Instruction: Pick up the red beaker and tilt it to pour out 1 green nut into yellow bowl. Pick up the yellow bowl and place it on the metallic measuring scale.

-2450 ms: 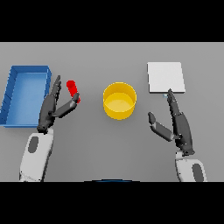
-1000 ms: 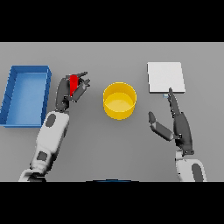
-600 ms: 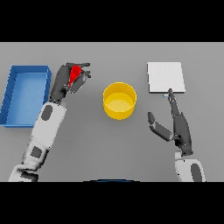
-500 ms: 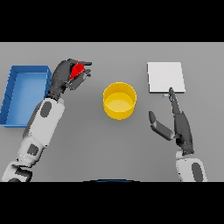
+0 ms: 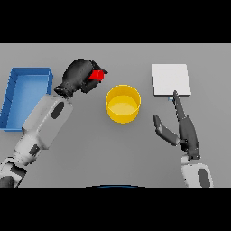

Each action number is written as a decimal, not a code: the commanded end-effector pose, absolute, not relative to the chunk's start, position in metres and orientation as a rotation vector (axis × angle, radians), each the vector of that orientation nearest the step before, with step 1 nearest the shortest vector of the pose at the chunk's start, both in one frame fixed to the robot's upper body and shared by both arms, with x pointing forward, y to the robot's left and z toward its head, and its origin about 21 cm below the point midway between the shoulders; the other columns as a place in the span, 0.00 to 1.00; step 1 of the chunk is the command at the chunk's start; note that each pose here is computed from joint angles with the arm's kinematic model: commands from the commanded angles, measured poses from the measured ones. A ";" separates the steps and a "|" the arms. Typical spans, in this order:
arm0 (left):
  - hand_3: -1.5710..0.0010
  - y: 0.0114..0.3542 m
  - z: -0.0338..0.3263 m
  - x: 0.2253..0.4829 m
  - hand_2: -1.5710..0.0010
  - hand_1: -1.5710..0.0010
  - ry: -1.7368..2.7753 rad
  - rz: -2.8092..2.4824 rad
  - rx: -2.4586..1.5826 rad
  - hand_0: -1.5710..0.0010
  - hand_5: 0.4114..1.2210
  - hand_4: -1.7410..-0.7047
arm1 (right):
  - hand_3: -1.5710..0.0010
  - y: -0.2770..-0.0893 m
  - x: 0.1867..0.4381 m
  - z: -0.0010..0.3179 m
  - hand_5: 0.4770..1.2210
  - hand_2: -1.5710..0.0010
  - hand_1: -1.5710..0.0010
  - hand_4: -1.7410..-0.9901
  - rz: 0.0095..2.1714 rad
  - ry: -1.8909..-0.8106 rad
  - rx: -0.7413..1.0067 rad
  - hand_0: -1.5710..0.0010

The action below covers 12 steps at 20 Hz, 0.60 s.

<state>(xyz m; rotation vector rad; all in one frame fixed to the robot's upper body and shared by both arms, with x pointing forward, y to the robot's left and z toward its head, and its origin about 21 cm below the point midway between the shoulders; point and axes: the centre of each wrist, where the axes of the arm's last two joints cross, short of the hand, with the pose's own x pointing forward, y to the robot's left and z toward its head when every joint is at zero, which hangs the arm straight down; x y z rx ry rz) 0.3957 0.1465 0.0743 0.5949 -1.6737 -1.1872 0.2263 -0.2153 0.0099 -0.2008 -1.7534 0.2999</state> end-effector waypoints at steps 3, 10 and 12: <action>0.00 0.128 0.085 0.402 0.00 0.00 -1.602 -1.480 0.695 0.00 0.96 0.00 | 1.00 -0.213 0.223 0.008 0.29 1.00 1.00 0.92 0.315 -1.749 -0.214 1.00; 0.00 0.088 0.106 0.412 0.00 0.00 -1.341 -2.003 0.870 0.00 0.99 0.12 | 1.00 -0.212 0.224 0.008 0.27 1.00 1.00 0.91 0.282 -1.734 -0.195 1.00; 0.00 0.083 0.109 0.414 0.00 0.00 -1.291 -2.097 0.910 0.00 0.99 0.08 | 1.00 -0.212 0.222 0.006 0.26 1.00 1.00 0.91 0.294 -1.738 -0.193 1.00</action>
